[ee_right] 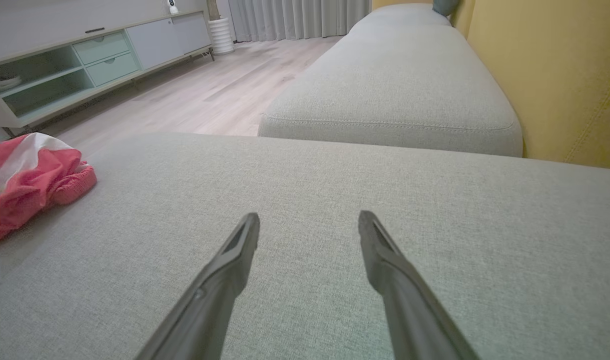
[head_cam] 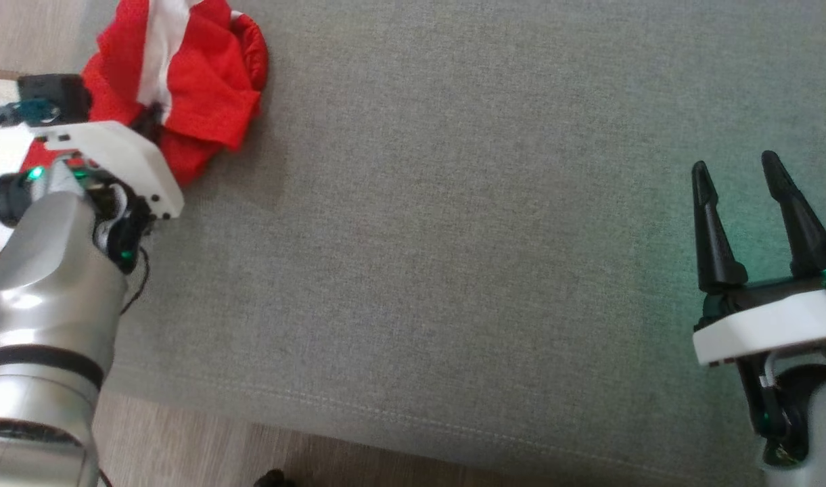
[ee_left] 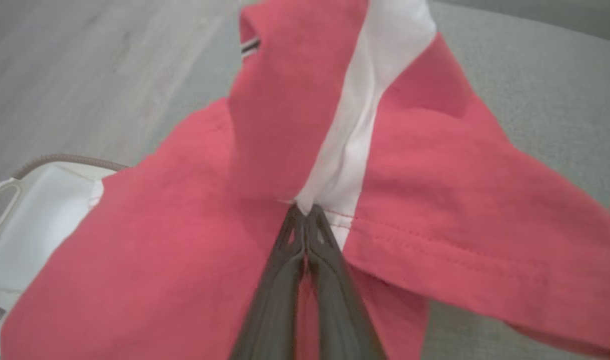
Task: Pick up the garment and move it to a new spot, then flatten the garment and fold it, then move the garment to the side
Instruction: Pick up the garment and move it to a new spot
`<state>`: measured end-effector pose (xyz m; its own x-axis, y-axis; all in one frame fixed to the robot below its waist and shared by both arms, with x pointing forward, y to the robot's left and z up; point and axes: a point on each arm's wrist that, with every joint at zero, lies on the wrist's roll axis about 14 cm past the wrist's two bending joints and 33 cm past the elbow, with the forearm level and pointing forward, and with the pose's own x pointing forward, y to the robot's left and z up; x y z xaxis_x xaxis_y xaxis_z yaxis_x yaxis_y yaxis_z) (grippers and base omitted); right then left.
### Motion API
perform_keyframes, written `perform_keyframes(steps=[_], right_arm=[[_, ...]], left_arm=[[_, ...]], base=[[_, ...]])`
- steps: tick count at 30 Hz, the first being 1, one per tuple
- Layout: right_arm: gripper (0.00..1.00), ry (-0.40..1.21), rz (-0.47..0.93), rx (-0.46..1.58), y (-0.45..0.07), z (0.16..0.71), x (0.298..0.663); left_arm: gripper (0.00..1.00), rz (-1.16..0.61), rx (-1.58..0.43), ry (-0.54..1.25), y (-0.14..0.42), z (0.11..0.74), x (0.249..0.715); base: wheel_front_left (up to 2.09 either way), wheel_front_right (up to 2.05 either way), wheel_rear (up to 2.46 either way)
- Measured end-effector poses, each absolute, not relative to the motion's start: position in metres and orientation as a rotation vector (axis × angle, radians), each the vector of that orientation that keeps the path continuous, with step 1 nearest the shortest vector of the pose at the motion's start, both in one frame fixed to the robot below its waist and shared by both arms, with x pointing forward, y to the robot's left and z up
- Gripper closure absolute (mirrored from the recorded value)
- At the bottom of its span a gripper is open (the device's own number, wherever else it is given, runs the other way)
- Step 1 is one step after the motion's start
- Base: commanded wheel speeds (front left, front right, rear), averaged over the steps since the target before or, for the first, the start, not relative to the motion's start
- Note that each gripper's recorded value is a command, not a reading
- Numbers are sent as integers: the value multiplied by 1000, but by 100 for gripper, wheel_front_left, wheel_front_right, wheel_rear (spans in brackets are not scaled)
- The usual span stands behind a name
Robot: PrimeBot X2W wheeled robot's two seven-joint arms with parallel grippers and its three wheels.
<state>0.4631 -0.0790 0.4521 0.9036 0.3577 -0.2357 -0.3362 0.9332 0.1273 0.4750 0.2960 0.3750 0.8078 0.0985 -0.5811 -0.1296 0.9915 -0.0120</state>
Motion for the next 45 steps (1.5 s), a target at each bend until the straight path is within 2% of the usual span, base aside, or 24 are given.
perform_keyframes(steps=[7, 12, 15, 20, 28, 40, 45], right_arm=[[0, 196, 364, 100, -77, 474, 460], [0, 145, 366, 121, -76, 495, 450], [0, 137, 362, 132, -78, 500, 439], [0, 86, 343, 153, -86, 519, 425], [0, 62, 247, 173, -122, 527, 402], [0, 52, 32, 200, -190, 524, 367], [0, 60, -62, 202, -217, 517, 353]], left_arm=[[100, 163, 65, 346, 318, 434, 486], [100, 177, 105, 123, 320, 506, 494], [100, 172, 123, -6, 315, 543, 483], [100, 131, 120, -98, 288, 555, 447], [100, -48, 41, -142, 207, 555, 429], [100, -573, -177, -33, -5, 525, 428], [100, -765, -225, -4, -74, 521, 420]], base=[[0, 0, 0], [0, 0, 0], [0, 0, 0], [0, 0, 0], [0, 0, 0], [0, 0, 0], [0, 0, 0]])
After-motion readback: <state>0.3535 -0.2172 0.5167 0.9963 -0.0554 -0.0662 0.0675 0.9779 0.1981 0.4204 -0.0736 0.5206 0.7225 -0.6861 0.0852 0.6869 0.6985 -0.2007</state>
